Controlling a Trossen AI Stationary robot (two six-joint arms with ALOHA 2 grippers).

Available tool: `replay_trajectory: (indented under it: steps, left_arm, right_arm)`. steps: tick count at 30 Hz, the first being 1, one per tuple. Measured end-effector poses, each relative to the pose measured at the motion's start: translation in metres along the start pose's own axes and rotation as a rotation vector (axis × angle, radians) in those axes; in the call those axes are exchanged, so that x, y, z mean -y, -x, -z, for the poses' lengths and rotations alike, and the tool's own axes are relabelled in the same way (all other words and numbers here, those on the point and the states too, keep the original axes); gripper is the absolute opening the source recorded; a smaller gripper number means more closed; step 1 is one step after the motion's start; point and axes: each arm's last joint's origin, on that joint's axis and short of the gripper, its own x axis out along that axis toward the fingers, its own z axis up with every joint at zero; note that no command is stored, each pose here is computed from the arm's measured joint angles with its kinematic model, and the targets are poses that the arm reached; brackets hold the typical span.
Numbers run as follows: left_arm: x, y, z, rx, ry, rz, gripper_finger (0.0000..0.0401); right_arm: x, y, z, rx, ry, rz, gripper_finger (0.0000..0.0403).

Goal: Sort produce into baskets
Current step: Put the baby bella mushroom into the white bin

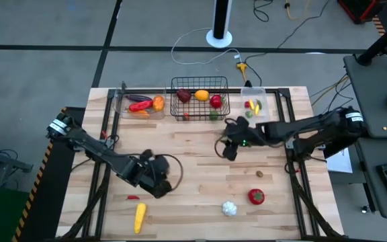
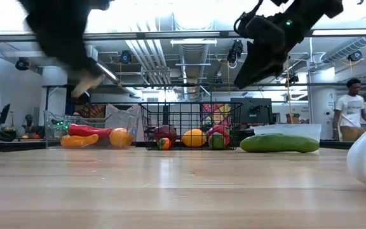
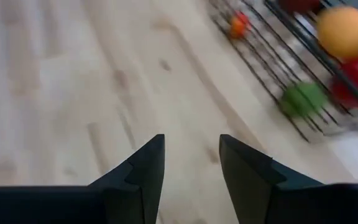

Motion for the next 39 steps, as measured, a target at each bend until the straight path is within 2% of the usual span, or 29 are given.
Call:
replay_trajectory:
  steps: [6, 12, 17, 21, 29, 33, 39]
  left_arm:
    - [0.033, 0.026, -0.039, 0.315, -0.255, 0.183, 0.0099]
    - [0.049, 0.037, -0.055, 0.525, -0.389, 0.305, 0.0099]
    - [0.052, 0.035, -0.055, 0.614, -0.414, 0.348, 0.0099]
    - [0.052, 0.027, -0.051, 0.658, -0.421, 0.465, 0.0099]
    - [0.044, 0.014, -0.045, 0.787, -0.330, 0.607, 0.0099]
    - [0.035, 0.005, -0.043, 0.829, -0.281, 0.616, 0.0099]
    - [0.023, -0.011, -0.042, 0.795, -0.239, 0.585, 0.0098]
  right_arm:
    - [-0.023, -0.004, 0.014, 0.126, 0.097, -0.187, 0.0146]
    - [-0.041, 0.003, 0.016, 0.206, 0.193, -0.253, 0.0146]
    - [-0.057, 0.012, 0.016, 0.288, 0.253, -0.321, 0.0146]
    - [-0.067, 0.019, 0.017, 0.332, 0.278, -0.364, 0.0146]
    - [-0.077, 0.025, 0.016, 0.388, 0.272, -0.411, 0.0162]
    - [-0.085, 0.019, 0.017, 0.410, 0.271, -0.442, 0.0191]
    - [-0.099, 0.001, 0.017, 0.417, 0.286, -0.530, 0.0225]
